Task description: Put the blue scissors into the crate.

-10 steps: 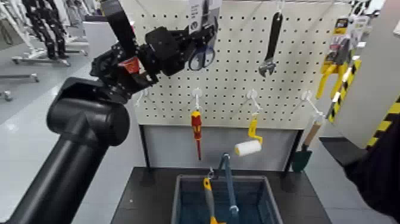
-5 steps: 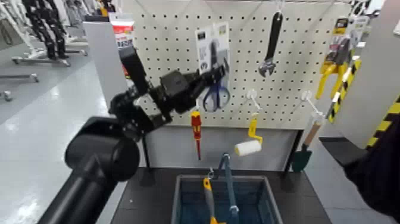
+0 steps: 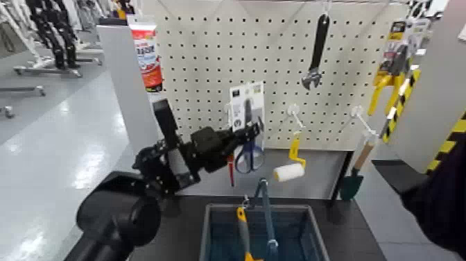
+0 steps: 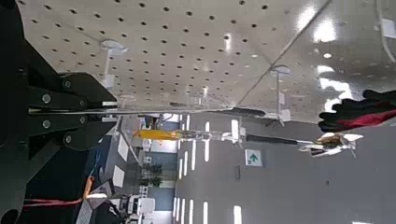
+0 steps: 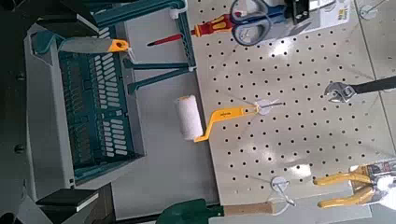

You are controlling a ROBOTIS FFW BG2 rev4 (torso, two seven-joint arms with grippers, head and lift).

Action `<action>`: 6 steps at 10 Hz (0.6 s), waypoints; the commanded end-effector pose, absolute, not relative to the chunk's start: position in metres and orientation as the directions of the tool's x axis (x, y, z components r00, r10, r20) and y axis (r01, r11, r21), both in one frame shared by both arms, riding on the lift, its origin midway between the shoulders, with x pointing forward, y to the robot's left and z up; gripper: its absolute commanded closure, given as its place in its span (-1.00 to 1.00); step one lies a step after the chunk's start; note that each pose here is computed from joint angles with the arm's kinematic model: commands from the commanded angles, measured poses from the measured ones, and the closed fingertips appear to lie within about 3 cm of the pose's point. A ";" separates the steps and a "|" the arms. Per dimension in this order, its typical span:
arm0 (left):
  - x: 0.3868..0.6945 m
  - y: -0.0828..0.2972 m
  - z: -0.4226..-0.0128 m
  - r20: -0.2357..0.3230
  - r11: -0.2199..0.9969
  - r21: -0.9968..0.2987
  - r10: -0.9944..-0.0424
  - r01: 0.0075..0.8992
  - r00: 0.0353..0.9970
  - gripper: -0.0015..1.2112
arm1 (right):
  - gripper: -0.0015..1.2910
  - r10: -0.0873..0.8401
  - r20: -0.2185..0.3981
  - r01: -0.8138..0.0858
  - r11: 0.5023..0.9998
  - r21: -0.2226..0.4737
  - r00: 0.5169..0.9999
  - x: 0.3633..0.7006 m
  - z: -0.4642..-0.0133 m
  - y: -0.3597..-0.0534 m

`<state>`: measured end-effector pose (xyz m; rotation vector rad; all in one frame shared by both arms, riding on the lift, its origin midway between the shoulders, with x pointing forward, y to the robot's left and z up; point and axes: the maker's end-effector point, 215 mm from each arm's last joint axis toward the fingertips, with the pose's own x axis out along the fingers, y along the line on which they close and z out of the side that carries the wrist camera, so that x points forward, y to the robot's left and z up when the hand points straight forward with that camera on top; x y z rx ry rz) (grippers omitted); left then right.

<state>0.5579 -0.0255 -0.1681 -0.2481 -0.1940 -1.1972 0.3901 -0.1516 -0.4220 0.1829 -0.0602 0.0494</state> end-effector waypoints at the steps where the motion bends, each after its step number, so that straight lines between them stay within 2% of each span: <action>1: 0.553 -0.022 -0.208 0.225 0.350 -0.141 -0.900 0.926 0.374 0.94 | -0.87 0.044 0.067 -0.056 0.982 0.180 0.997 0.390 -0.421 -0.152; 6: 0.548 -0.015 -0.255 0.155 0.364 -0.200 -0.905 0.910 0.396 0.94 | -0.87 0.042 0.072 -0.055 0.981 0.186 0.997 0.391 -0.422 -0.151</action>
